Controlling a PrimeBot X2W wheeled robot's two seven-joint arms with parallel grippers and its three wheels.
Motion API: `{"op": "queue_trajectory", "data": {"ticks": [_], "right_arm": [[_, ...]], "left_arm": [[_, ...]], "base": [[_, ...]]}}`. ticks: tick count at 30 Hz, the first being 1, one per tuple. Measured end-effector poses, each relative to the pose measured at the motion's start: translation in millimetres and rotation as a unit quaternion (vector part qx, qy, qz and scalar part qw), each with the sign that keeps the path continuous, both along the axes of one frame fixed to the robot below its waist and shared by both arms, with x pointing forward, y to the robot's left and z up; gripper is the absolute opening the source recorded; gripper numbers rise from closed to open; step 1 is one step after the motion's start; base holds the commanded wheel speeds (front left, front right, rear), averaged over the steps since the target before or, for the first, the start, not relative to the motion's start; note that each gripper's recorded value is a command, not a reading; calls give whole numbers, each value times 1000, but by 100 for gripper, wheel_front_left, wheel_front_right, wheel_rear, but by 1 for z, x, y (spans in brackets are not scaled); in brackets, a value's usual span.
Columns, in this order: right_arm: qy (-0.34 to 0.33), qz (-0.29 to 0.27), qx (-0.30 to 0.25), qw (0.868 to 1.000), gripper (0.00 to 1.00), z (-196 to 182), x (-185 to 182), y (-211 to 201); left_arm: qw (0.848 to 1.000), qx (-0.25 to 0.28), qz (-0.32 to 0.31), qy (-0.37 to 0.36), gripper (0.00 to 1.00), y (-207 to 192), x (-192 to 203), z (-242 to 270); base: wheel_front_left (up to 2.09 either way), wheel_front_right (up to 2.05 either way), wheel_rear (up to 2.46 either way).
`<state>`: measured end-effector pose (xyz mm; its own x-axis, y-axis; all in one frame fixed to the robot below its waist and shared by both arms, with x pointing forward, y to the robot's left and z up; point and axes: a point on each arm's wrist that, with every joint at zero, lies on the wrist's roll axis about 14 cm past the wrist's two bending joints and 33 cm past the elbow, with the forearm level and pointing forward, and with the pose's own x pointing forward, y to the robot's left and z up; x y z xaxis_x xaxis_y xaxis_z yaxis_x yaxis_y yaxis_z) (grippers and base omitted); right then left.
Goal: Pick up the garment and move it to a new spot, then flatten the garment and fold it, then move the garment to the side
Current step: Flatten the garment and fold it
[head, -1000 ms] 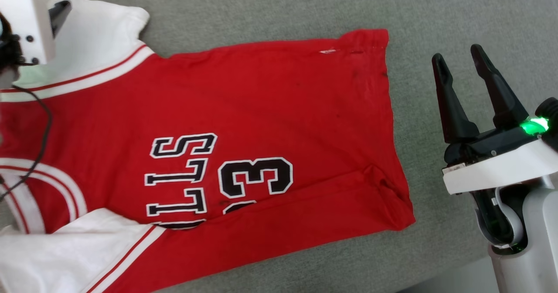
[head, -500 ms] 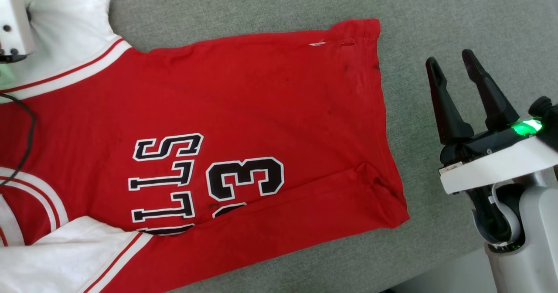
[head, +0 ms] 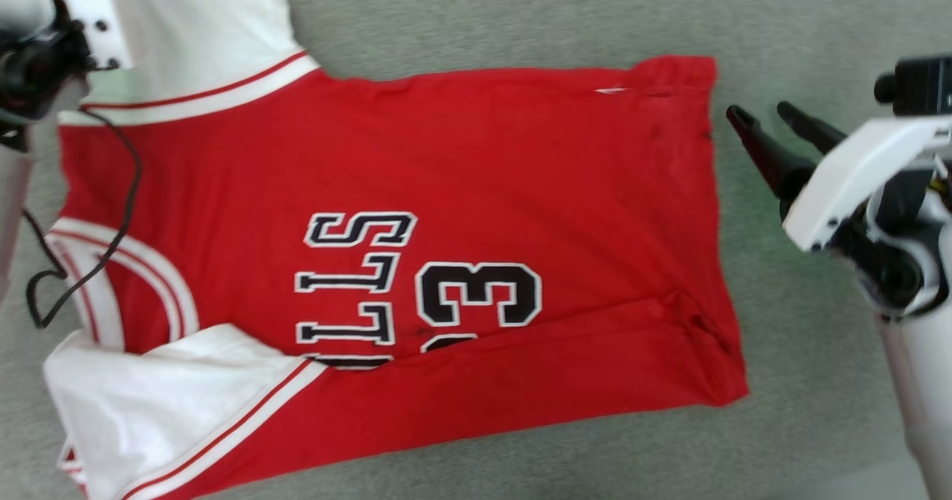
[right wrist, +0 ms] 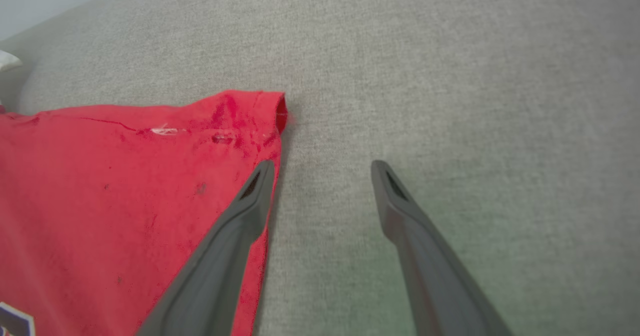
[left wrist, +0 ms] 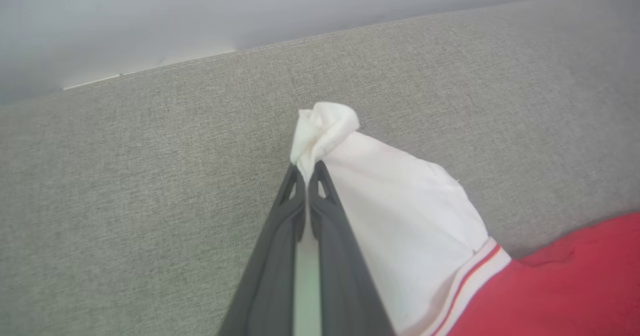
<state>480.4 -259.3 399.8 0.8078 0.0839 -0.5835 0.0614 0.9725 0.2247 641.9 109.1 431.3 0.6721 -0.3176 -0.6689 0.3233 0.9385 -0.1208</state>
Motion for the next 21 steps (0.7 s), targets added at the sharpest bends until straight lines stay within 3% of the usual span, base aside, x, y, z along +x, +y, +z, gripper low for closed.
{"op": "queue_trajectory", "data": {"ticks": [8, 13, 14, 15, 21], "right_arm": [[78, 53, 4, 996, 100, -23, 42, 27], [142, 79, -3, 987, 100, -43, 50, 37], [154, 84, -6, 984, 60, -45, 50, 38], [161, 87, -7, 983, 0, -46, 50, 39], [131, 103, -21, 986, 0, -29, 59, 47]], "left_arm": [[1000, -8, -6, -30, 0, 5, -7, 9], [999, -11, -3, -32, 0, 11, -11, 4], [999, -12, -2, -34, 0, 13, -11, 3], [999, -14, 0, -35, 0, 15, -12, 3], [998, -34, 15, -54, 0, 25, -19, 11]], "base": [[0, 0, 0], [0, 0, 0], [0, 0, 0], [0, 0, 0], [0, 0, 0]]}}
